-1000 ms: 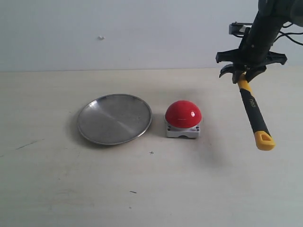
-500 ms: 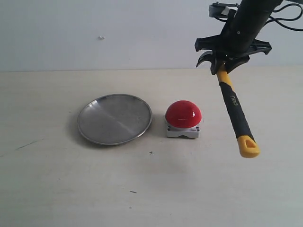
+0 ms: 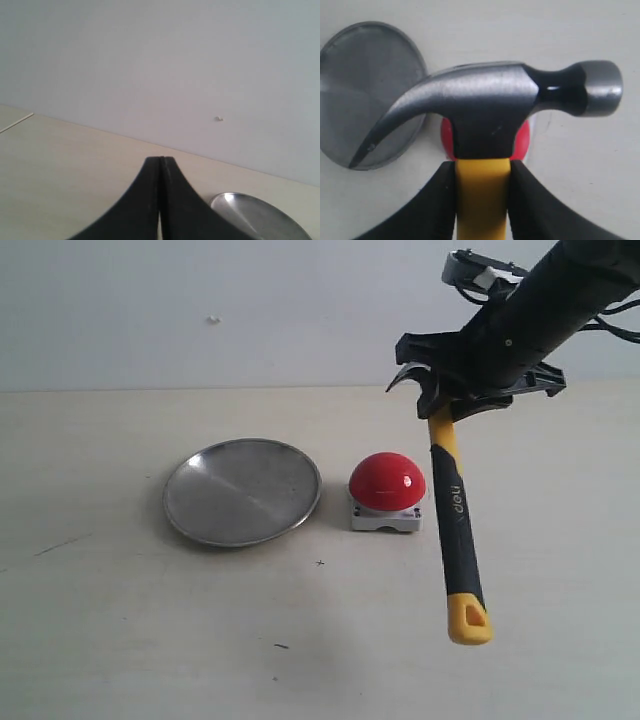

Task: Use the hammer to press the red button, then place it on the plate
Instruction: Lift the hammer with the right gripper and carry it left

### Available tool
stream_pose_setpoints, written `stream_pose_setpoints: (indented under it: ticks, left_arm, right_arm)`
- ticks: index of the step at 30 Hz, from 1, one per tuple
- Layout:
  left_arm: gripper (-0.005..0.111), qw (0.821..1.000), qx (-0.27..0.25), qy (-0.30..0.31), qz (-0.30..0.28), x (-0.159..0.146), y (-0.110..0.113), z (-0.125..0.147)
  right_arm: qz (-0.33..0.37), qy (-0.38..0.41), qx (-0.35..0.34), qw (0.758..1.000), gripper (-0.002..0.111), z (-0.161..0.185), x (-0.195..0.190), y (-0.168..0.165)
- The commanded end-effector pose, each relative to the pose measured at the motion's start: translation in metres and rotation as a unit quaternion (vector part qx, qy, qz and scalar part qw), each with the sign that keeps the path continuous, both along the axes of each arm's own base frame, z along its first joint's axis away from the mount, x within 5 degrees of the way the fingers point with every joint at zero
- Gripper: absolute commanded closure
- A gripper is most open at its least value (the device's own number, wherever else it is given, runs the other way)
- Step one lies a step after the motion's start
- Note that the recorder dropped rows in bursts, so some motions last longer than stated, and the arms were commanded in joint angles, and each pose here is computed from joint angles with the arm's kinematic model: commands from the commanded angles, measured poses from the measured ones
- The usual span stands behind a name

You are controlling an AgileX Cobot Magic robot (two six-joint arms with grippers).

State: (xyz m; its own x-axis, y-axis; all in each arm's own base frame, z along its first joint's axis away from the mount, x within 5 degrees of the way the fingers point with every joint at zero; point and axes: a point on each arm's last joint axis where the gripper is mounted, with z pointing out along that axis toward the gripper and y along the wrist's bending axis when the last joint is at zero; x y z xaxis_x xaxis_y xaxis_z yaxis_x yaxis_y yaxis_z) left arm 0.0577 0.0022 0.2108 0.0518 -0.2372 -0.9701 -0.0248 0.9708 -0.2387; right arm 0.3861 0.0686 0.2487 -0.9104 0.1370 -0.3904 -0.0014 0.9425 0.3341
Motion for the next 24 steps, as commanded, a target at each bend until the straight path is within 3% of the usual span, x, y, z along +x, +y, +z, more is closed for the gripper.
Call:
stream_pose_setpoints:
  ticks: [1, 12, 14, 24]
  left_arm:
    - [0.107, 1.000, -0.001, -0.001, -0.004, 0.000, 0.000, -0.001]
    - [0.107, 1.000, 0.015, -0.006, -0.003, 0.000, 0.000, 0.000]
    - [0.107, 0.999, 0.041, -0.013, -0.002, 0.000, -0.001, 0.002]
    - [0.107, 0.999, 0.039, -0.028, -0.003, -0.001, -0.001, 0.004]
  right_arm:
    - [0.022, -0.058, 0.042, 0.997, 0.108, 0.013, -0.005, 0.038]
    - [0.097, -0.140, 0.141, 0.975, 0.108, 0.026, -0.019, 0.109]
    - [0.085, -0.164, 0.154, 0.971, 0.108, 0.027, -0.022, 0.112]
    - [0.008, -0.230, 0.177, 0.957, 0.108, 0.020, -0.048, 0.092]
